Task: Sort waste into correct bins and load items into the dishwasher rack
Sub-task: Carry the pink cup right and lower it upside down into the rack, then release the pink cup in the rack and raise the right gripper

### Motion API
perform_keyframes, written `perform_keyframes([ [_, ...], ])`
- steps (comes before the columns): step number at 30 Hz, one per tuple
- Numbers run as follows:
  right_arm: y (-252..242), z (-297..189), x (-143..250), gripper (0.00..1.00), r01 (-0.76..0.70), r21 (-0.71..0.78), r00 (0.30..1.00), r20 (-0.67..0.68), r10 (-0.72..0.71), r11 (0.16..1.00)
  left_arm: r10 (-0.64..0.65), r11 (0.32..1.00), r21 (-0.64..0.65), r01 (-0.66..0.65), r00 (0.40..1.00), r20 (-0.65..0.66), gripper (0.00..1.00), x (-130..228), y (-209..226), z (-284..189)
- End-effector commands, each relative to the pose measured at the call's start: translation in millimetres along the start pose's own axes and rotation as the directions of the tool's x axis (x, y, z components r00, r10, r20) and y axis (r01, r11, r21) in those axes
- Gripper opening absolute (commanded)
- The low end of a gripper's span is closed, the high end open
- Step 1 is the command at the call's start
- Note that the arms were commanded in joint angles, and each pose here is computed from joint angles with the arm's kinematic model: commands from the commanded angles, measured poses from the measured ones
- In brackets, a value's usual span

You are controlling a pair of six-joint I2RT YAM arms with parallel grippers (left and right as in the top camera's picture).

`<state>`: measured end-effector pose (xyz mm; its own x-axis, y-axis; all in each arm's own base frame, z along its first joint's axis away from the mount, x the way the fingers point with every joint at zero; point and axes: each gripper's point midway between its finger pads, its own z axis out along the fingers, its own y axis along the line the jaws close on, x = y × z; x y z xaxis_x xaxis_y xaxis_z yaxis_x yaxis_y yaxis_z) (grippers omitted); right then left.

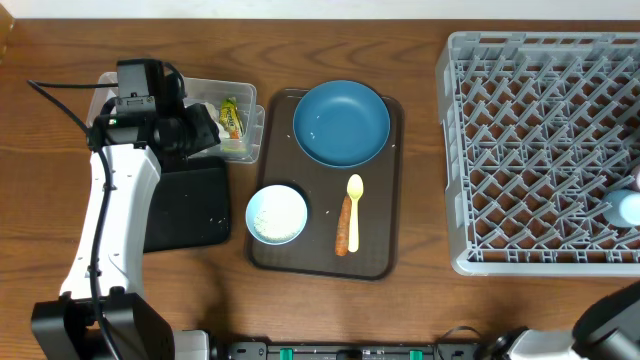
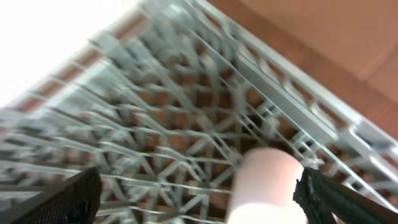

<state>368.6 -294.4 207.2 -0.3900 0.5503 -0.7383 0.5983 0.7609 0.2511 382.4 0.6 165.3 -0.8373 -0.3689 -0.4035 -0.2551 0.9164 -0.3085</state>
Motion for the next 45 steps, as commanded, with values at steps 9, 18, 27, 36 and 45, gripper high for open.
perform_keyframes([
  [9, 91, -15, 46, 0.99, 0.043, -0.237, 0.981, -0.173, -0.086, 0.971, 0.011, 1.000, -0.013, -0.011, 1.000, 0.007, 0.48, -2, 2, -3],
  [18, 12, -19, 71, 0.68, 0.040, 0.233, 0.966, -0.259, 0.022, 0.972, 0.011, 1.000, -0.014, -0.011, 1.000, 0.005, 0.49, -1, 3, -3],
  [27, -1, -19, 63, 0.27, 0.022, 0.260, 0.973, -0.226, 0.038, 0.965, 0.010, 1.000, -0.015, -0.010, 1.000, 0.002, 0.48, -1, 3, -2],
  [36, -31, -11, 65, 0.15, 0.004, 0.338, 0.972, -0.223, 0.076, 0.941, 0.010, 1.000, -0.015, -0.010, 1.000, 0.002, 0.49, -1, 3, -2],
  [45, -56, 11, 72, 0.12, -0.022, 0.373, 0.967, -0.228, 0.115, 0.928, 0.010, 1.000, -0.015, -0.010, 1.000, 0.002, 0.49, -1, 3, -2],
])
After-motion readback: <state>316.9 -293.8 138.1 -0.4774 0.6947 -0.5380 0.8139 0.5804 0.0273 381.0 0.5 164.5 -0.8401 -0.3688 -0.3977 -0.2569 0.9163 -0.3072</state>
